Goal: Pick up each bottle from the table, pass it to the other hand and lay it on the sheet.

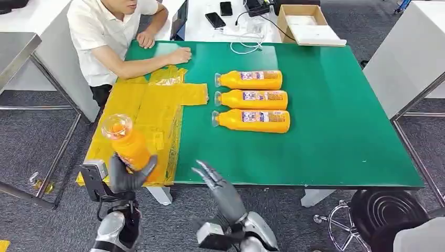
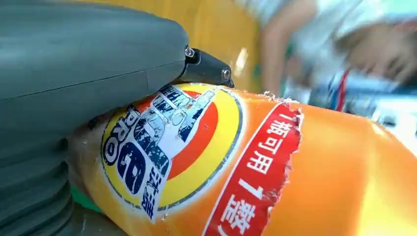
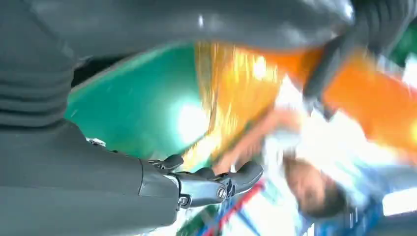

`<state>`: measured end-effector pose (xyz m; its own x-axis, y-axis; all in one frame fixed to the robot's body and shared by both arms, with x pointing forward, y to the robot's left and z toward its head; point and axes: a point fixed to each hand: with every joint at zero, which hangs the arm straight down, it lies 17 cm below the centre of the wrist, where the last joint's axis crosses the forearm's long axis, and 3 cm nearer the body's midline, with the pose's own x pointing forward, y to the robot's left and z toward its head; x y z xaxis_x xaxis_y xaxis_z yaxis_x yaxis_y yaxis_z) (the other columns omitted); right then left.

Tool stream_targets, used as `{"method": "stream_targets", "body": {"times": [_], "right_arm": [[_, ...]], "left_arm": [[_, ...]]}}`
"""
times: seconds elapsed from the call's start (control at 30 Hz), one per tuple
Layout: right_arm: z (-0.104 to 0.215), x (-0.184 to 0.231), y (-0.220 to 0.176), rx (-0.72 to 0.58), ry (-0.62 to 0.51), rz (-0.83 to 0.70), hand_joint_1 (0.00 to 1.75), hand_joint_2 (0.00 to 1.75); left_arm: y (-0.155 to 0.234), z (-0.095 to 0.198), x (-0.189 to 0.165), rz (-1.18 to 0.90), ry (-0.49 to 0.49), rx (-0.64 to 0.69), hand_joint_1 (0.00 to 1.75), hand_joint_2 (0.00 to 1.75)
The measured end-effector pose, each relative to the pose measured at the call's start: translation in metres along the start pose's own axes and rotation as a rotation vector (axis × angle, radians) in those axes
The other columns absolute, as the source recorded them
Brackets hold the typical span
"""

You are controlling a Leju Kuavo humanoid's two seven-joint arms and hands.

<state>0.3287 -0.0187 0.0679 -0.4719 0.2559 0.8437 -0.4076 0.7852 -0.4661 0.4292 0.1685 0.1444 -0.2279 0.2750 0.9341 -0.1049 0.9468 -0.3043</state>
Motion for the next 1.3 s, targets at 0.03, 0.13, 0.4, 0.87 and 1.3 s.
{"method": "stream_targets", "body": {"times": [0.03, 0.13, 0.4, 0.87, 1.3], "right_arm": [[0.002, 0.004, -0.006, -0.029, -0.009, 0.005, 0.00, 0.00], [0.003, 0.021, -0.026, -0.105, -0.051, 0.045, 0.00, 0.00], [0.001, 0.044, -0.053, -0.187, -0.109, 0.030, 0.00, 1.75], [-0.013, 0.042, -0.054, -0.185, -0.116, -0.024, 0.00, 1.75], [-0.014, 0.024, -0.051, -0.212, -0.078, -0.062, 0.00, 1.75]], "left_arm": [[0.006, -0.005, 0.003, -0.036, -0.020, 0.012, 1.75, 1.75], [0.023, -0.016, 0.007, -0.132, -0.055, 0.052, 1.75, 1.75], [0.030, -0.045, 0.017, -0.714, -0.234, 0.031, 1.75, 1.75], [0.003, -0.062, -0.107, -1.308, -0.030, -0.434, 1.40, 1.75], [0.006, -0.068, -0.147, -1.196, 0.299, -0.697, 0.00, 1.75]]}}
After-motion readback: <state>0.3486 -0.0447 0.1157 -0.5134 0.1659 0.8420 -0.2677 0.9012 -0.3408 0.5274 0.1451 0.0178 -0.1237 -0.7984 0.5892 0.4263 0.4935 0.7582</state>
